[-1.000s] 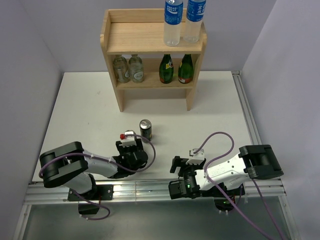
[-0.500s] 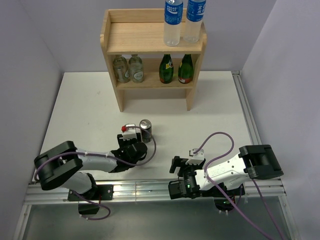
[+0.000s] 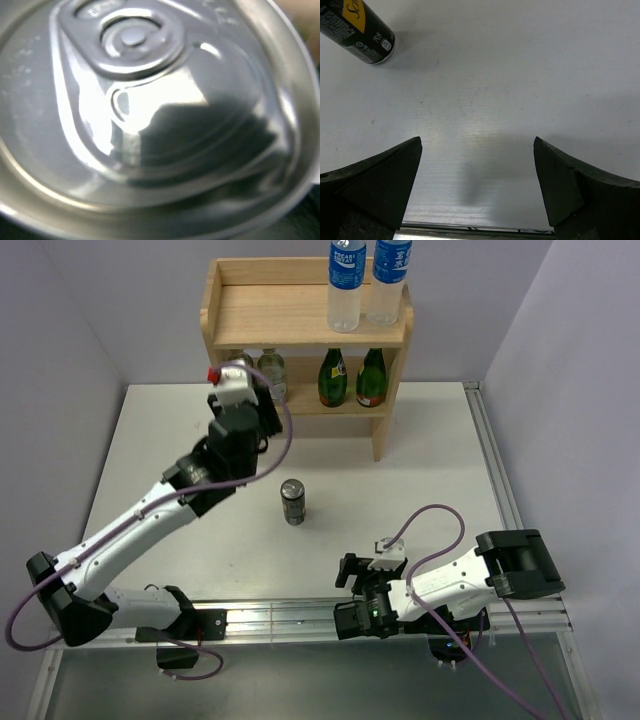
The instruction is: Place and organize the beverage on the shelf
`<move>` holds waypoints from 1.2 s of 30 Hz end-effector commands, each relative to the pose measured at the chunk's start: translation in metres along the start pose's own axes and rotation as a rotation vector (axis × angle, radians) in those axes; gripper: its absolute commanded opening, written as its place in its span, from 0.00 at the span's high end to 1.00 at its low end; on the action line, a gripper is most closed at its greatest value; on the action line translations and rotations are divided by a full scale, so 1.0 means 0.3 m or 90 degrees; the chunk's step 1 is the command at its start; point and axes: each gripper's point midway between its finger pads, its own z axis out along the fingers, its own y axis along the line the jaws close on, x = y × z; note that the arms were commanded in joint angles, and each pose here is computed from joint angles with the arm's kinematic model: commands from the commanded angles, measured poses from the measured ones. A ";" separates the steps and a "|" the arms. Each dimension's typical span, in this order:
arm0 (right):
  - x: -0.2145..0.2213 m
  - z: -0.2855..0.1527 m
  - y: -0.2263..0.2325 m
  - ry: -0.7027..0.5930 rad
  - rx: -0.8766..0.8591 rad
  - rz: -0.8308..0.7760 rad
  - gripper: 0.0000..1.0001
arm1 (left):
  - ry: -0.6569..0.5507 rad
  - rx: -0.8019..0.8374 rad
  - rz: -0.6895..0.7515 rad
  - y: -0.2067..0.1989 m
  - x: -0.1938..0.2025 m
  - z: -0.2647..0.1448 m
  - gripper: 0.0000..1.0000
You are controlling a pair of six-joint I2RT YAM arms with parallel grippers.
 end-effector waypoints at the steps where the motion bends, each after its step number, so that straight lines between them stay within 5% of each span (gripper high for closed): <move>1: -0.034 -0.016 0.051 -0.022 -0.023 0.030 0.01 | -0.057 0.022 0.037 -0.038 -0.269 0.028 1.00; 5: -0.032 -0.026 0.043 -0.020 -0.024 0.036 0.01 | -0.099 0.030 0.023 -0.053 -0.500 0.054 1.00; 12: -0.017 -0.037 0.038 -0.017 -0.027 0.039 0.01 | -0.132 -0.001 0.065 -0.051 -0.688 0.179 1.00; 36: 0.019 -0.039 0.024 -0.012 -0.026 0.037 0.01 | -0.111 -0.074 0.084 0.082 -0.635 0.496 0.95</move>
